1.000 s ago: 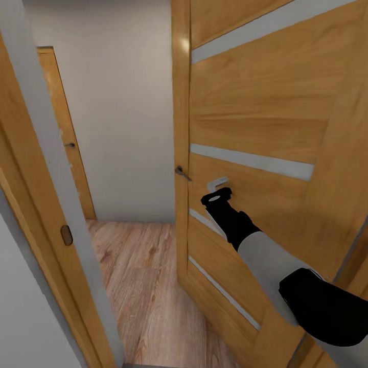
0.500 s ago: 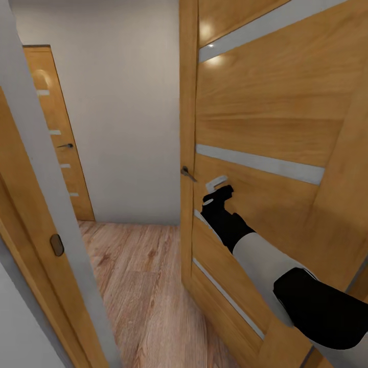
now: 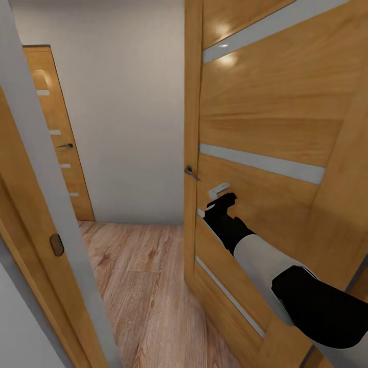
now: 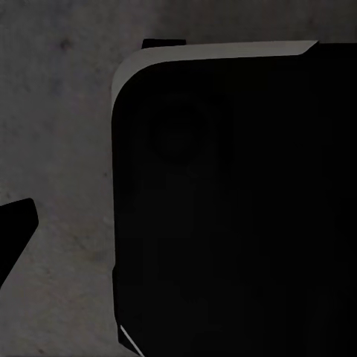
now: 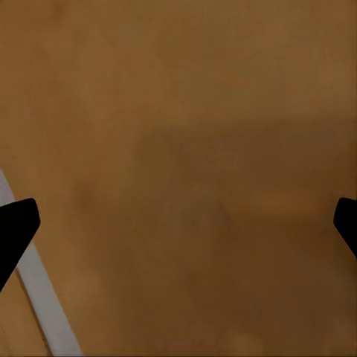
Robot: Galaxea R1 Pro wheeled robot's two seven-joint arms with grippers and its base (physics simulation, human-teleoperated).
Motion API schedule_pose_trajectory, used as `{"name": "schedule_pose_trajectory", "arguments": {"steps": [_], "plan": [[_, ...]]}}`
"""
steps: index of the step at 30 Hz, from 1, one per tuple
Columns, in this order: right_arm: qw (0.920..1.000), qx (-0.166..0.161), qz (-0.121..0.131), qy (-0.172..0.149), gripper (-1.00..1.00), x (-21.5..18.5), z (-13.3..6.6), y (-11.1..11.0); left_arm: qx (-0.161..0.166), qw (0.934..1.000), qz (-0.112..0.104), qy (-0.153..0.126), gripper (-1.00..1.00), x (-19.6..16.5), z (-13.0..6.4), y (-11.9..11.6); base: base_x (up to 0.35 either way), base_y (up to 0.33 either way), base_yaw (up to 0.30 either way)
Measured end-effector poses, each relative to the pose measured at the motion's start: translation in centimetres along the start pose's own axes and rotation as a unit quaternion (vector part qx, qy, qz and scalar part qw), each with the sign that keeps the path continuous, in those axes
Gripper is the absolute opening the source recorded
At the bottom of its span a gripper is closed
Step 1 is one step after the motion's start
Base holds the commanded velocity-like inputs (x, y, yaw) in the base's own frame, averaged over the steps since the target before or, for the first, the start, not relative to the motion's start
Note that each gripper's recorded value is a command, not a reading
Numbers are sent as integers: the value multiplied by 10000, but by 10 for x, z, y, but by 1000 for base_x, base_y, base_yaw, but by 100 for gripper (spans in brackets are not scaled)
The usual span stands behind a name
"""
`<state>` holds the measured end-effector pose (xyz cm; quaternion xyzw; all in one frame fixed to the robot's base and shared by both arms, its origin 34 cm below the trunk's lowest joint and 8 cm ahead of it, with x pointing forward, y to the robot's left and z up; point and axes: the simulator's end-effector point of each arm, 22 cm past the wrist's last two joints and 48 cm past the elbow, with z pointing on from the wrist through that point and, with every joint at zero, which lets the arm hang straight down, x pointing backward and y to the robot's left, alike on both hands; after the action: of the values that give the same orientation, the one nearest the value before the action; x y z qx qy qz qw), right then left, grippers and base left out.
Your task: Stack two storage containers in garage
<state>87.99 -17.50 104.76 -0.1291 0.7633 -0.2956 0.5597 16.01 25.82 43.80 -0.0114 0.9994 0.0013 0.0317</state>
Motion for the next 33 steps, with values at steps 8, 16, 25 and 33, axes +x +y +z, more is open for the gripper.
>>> {"name": "schedule_pose_trajectory", "arguments": {"steps": [8,16,25,33], "plan": [[9998,-52,181,74,100,4,3,-3,-3,10000,-1,-1,100,0,0,0,0,0,0],[9997,-29,246,87,100,5,5,-9,-7,10000,-7,1,100,0,0,0,0,0,0],[9998,-82,151,-52,100,-9,-4,1,9,10000,13,10,100,1,0,-1,194,0,0],[9999,-80,145,-34,100,-8,-4,1,8,10000,19,13,100,1,0,-1,315,0,0]]}}
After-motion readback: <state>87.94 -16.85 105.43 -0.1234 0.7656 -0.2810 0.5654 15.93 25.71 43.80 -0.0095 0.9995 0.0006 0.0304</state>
